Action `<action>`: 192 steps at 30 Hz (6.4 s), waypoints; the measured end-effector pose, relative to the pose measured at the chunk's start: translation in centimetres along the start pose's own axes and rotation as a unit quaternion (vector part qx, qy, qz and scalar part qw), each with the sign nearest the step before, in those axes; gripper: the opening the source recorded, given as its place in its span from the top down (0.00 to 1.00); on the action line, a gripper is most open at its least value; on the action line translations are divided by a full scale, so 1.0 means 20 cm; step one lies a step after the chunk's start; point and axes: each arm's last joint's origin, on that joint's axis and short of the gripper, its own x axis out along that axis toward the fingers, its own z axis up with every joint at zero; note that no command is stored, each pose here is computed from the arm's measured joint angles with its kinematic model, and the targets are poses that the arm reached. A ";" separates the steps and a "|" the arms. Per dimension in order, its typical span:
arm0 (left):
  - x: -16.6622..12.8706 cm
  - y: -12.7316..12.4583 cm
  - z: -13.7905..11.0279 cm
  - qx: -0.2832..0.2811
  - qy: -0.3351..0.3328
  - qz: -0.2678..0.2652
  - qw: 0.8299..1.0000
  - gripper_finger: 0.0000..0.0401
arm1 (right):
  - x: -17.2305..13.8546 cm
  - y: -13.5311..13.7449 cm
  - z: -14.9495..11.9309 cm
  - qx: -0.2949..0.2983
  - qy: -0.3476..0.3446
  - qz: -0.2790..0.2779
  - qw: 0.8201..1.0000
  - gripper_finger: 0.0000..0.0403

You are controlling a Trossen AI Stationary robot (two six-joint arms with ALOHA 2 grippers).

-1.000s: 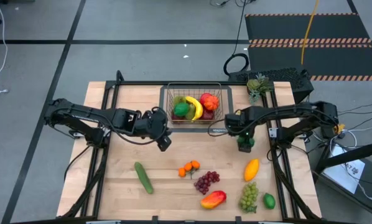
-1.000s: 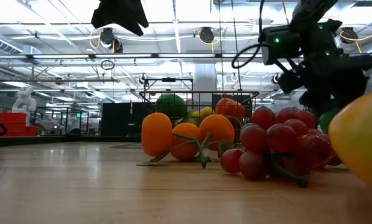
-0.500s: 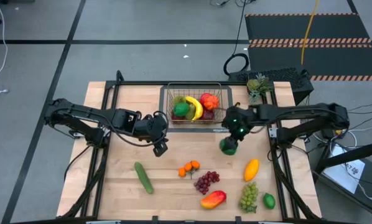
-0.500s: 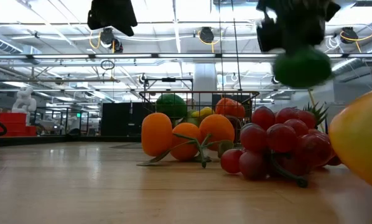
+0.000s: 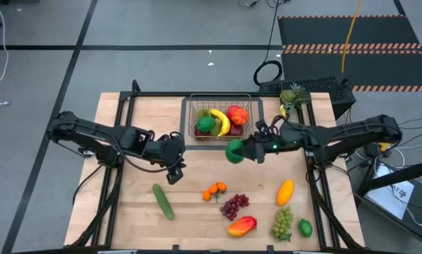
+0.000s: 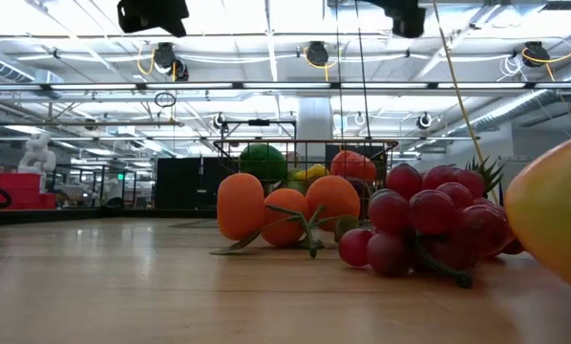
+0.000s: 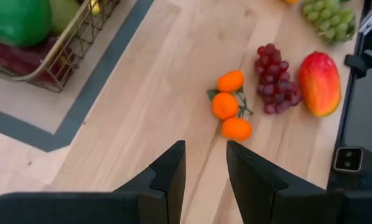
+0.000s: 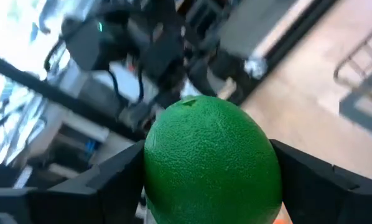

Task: Build produce basket
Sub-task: Put the top green lime into the brown wire basket

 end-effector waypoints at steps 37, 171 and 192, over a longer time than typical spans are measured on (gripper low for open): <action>-0.01 -0.02 0.01 -0.037 -0.022 -0.006 0.999 0.71 | 0.12 0.11 0.10 -0.095 -0.249 0.110 0.958 0.23; 0.09 0.12 -0.17 -0.134 0.079 0.130 0.979 0.71 | 0.31 -0.54 0.75 -0.021 -0.064 -0.179 0.982 0.23; 0.10 0.12 -0.15 -0.178 0.072 0.115 0.975 0.71 | 0.38 -0.79 0.70 -0.220 0.039 -0.303 0.926 0.12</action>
